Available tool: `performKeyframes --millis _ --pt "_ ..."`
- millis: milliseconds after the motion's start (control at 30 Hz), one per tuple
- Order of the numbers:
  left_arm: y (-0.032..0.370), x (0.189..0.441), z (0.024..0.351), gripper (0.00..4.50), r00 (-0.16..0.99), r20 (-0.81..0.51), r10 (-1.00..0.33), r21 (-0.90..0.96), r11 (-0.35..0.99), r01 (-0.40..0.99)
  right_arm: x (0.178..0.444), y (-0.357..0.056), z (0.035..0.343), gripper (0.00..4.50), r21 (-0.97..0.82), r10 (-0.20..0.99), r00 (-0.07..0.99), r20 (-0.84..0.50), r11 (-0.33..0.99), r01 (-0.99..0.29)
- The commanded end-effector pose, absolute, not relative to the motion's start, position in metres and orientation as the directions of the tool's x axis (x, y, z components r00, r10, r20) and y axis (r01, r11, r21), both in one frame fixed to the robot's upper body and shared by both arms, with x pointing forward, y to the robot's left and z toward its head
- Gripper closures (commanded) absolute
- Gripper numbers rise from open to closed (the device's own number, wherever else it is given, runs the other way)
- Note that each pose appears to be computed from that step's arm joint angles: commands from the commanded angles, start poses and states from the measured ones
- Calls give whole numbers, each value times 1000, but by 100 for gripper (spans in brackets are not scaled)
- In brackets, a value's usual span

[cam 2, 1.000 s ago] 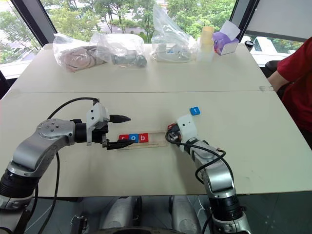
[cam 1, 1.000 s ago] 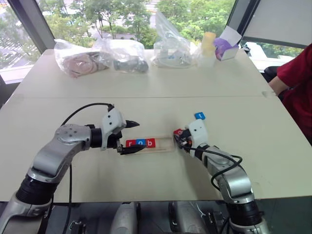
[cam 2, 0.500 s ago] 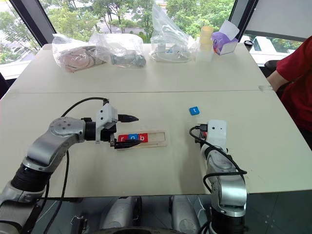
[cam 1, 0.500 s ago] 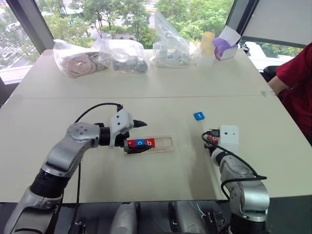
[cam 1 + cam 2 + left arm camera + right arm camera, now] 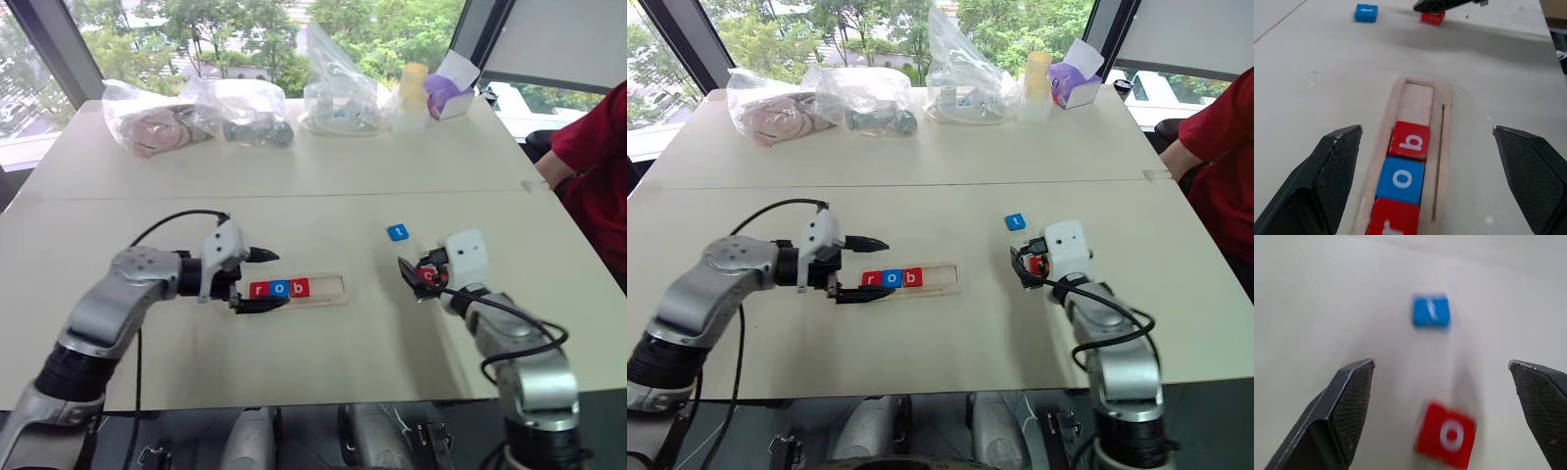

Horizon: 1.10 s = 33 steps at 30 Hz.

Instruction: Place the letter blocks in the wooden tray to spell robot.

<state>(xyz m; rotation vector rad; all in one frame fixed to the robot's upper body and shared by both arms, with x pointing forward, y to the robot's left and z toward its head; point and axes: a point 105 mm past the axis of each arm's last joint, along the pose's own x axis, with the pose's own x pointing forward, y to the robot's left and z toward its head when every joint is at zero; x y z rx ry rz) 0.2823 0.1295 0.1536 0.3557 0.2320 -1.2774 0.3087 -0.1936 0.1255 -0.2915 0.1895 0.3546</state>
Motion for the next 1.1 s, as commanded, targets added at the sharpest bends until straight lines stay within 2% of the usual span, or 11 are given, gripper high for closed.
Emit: performKeyframes --millis 33,133,233,467,667,767,933,1033,1100 --pt "136 278 168 0 248 -369 -896 139 211 968 315 -221 131 6 -315 462 859 -220 800 -511" --pt "142 278 170 0 225 -394 -891 134 186 973 313 -231 123 6 -293 623 725 -294 664 -688" --pt "146 280 176 0 238 -411 -880 151 192 970 314 -246 112 6 -283 668 630 -397 563 -776" --pt "152 278 174 0 273 -423 -864 153 229 961 314 -243 100 6 -290 715 533 -452 447 -846" --pt "154 278 168 0 300 -442 -846 167 251 954 323 -241 88 6 -292 715 537 -448 451 -844" --pt "157 279 164 0 318 -446 -837 164 273 948 323 -235 85 84 -287 735 520 -435 434 -854" --pt "157 277 160 0 322 -448 -834 154 283 947 325 -230 86 333 -291 744 514 -426 425 -857" --pt "160 277 160 0 330 -450 -830 152 293 944 331 -219 98 334 -314 754 510 -413 408 -857" --pt "163 277 162 0 336 -448 -828 156 298 942 333 -198 114 334 -294 795 469 -384 377 -878"
